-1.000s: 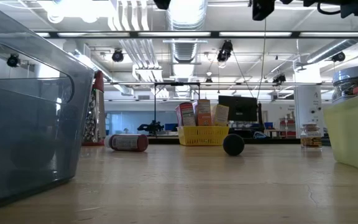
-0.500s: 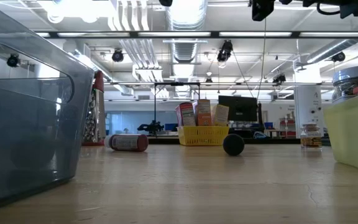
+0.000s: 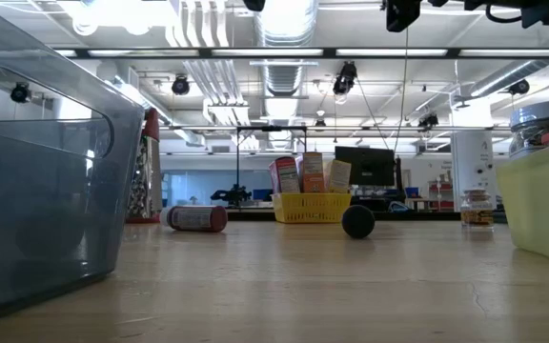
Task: Pick & Place Kitchen Items
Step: Put the large pink food coloring bottle into the black bin
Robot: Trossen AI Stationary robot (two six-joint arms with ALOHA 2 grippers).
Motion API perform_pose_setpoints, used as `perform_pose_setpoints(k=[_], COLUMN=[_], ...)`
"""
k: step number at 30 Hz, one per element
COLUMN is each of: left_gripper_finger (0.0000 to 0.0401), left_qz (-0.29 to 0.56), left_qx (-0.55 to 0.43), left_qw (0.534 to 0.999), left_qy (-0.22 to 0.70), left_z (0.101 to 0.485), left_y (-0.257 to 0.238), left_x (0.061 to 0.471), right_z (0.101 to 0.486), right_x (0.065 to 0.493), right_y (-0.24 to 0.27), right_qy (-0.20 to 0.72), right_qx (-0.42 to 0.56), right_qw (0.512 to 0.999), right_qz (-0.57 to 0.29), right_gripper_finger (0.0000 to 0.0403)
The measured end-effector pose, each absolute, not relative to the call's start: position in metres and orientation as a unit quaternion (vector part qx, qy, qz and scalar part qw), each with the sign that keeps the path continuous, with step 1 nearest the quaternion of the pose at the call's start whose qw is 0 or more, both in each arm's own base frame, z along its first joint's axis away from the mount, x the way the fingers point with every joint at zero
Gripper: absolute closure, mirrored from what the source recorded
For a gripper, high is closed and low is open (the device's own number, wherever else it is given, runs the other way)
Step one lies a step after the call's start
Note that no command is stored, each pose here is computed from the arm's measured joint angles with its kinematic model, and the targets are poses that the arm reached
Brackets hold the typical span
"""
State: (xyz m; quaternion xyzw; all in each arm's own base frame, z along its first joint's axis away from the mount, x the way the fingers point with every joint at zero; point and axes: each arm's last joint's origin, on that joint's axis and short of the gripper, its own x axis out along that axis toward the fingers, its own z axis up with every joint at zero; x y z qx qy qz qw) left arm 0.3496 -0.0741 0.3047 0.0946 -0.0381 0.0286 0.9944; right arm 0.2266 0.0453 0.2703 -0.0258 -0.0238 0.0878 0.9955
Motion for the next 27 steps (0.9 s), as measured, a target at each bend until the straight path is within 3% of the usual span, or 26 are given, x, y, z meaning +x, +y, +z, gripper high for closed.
perform_pose_setpoints(k=[5, 13, 22, 27], left_gripper_finger=[0.0213, 0.0278, 0.0266, 0.0275], left_qz=[0.027, 0.022, 0.021, 0.021], left_qx=[0.095, 0.095, 0.088, 0.082], left_qw=[0.994, 0.995, 0.995, 0.996], left_qy=[-0.037, -0.037, -0.036, -0.035], left_z=[0.3046, 0.3046, 0.3045, 0.3042], left_y=[-0.0737, -0.0728, -0.0728, -0.0726], left_x=[0.3498, 0.3501, 0.3502, 0.3503], right_z=[0.2703, 0.2704, 0.2703, 0.2703], right_x=[0.2266, 0.2265, 0.2265, 0.2266], right_y=[0.0453, 0.0452, 0.0452, 0.0447], right_qy=[-0.024, -0.024, -0.024, -0.022], right_qx=[-0.026, -0.026, -0.027, -0.013], right_qw=[0.996, 0.996, 0.996, 0.997], right_qz=[0.088, 0.088, 0.088, 0.075], right_gripper_finger=[0.0264, 0.0244, 0.0262, 0.0237])
